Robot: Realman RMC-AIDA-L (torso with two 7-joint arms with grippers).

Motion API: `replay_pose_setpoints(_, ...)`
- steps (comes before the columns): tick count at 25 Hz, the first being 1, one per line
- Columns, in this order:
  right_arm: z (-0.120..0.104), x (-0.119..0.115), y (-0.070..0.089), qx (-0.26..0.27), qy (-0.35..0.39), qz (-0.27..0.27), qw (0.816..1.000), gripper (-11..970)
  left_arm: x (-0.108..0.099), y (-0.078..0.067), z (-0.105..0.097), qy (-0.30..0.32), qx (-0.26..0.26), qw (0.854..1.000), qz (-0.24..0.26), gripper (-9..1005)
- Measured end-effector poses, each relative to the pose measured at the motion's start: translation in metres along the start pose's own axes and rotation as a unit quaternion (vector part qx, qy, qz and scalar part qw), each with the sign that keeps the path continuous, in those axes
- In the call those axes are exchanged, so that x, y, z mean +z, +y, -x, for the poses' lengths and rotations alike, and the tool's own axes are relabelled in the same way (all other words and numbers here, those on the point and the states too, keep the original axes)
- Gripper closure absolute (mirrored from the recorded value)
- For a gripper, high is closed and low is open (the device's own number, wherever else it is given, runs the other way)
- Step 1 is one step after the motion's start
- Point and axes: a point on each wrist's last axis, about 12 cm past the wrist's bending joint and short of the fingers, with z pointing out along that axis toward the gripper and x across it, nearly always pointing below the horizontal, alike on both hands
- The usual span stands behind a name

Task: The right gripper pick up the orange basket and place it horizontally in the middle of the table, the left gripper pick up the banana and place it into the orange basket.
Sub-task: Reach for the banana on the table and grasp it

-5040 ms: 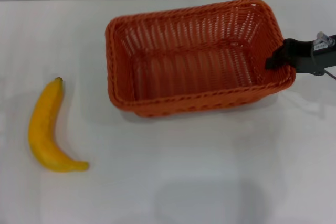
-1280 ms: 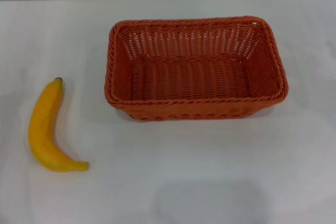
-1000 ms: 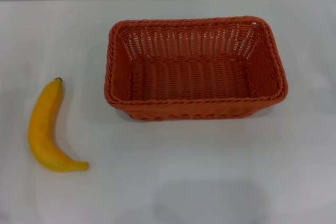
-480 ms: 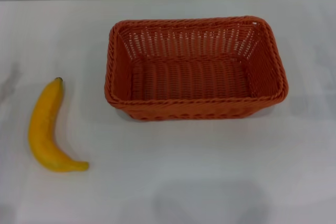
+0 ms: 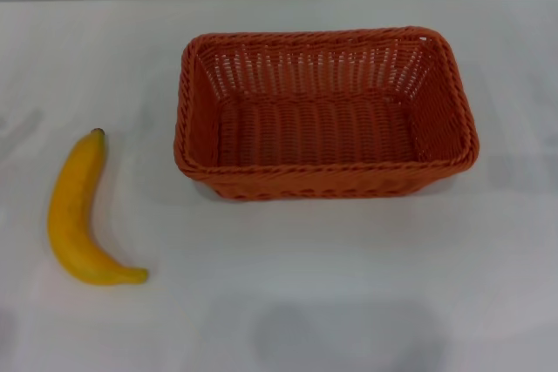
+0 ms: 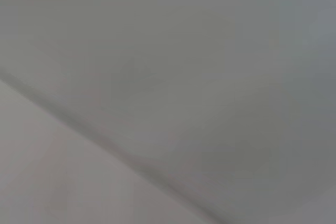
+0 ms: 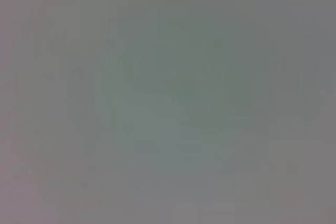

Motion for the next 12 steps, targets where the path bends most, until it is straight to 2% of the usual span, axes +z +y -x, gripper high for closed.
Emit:
replay_pose_setpoints(1,0.0,0.0,-0.001,-0.001,0.001,-0.002,1.0,134,-0.001,-0.003,0.007,0.018,-0.01,1.0,0.005,147)
replay_pose_setpoints(2,0.0,0.0,-0.002,-0.002,0.002,-0.003,1.0,127,0.0,-0.008,0.018,0.048,-0.033,0.998,0.017,147)
replay_pose_setpoints(6,0.0,0.0,-0.006,-0.005,0.007,-0.008,1.0,99,0.017,-0.03,0.044,0.161,-0.064,0.983,0.063,148)
replay_pose_setpoints(9,0.001,0.002,-0.005,-0.005,0.009,-0.009,1.0,94,0.039,-0.048,0.055,0.236,-0.07,0.964,0.096,148)
replay_pose_setpoints(12,0.004,0.009,0.0,-0.004,0.006,-0.002,1.0,96,0.055,-0.062,0.06,0.284,-0.068,0.948,0.122,149)
